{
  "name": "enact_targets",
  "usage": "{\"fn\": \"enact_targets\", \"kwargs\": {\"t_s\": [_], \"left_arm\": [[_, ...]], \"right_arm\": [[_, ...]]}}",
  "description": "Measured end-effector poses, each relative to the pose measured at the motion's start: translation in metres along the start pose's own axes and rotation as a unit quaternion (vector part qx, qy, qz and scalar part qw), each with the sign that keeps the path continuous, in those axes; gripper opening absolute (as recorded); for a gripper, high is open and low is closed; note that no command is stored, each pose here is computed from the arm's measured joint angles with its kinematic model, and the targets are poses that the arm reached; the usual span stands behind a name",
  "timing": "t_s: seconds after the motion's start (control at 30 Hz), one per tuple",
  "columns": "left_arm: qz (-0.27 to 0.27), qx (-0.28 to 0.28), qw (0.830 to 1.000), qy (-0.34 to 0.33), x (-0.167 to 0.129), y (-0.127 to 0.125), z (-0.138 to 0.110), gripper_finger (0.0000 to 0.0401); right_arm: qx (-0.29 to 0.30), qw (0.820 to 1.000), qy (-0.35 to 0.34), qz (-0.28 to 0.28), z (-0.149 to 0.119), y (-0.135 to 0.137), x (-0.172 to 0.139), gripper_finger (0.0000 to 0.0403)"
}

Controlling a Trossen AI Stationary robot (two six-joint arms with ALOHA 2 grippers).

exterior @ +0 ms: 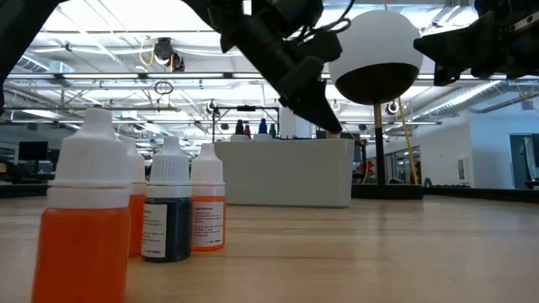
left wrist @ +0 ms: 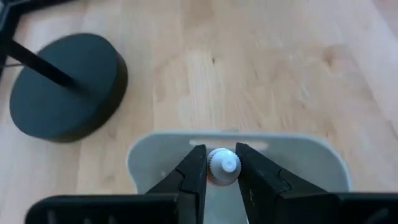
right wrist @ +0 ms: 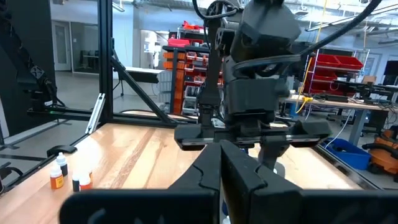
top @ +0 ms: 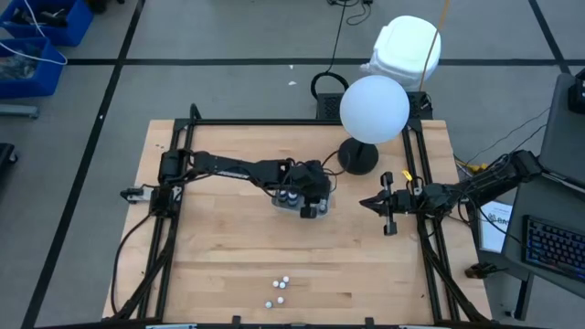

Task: Pick & Place food coloring
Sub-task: Put the small orange food coloring bottle into the gray bin

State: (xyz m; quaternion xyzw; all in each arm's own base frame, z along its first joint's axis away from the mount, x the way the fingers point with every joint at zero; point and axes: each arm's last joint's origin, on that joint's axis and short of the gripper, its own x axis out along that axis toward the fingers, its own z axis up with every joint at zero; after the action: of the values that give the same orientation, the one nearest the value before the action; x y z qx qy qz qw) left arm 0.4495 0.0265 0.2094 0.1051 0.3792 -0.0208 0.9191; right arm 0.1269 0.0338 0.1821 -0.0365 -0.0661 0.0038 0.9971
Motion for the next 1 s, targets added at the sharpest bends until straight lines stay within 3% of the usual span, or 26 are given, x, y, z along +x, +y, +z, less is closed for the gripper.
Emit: {"fn": "enact_targets", "kwargs": {"t_s": [0.13, 0.5, 0.8, 1.0], "left_arm": [[-0.007, 0.007, 1.0, 0.02, 0.001, -0.005, -0.003, 0.0076], [0.005, 0.003, 0.998, 0.07, 0.039, -0.012, -0.027, 0.0076], [0.006, -0.006, 0.997, 0.07, 0.043, -0.012, -0.029, 0.0076], [0.007, -0.016, 0.998, 0.068, 0.043, -0.012, -0.028, 0.012]], "right_arm": [[0.0, 1.0, 0.0, 0.0, 0.0, 0.0, 0.0, 0.0], [0.0, 1.0, -0.001, 0.0, 0.0, 0.0, 0.0, 0.0], [-0.002, 1.0, 0.0, 0.0, 0.0, 0.0, 0.0, 0.0], [-0.002, 1.0, 0.0, 0.0, 0.0, 0.0, 0.0, 0.0]]}}
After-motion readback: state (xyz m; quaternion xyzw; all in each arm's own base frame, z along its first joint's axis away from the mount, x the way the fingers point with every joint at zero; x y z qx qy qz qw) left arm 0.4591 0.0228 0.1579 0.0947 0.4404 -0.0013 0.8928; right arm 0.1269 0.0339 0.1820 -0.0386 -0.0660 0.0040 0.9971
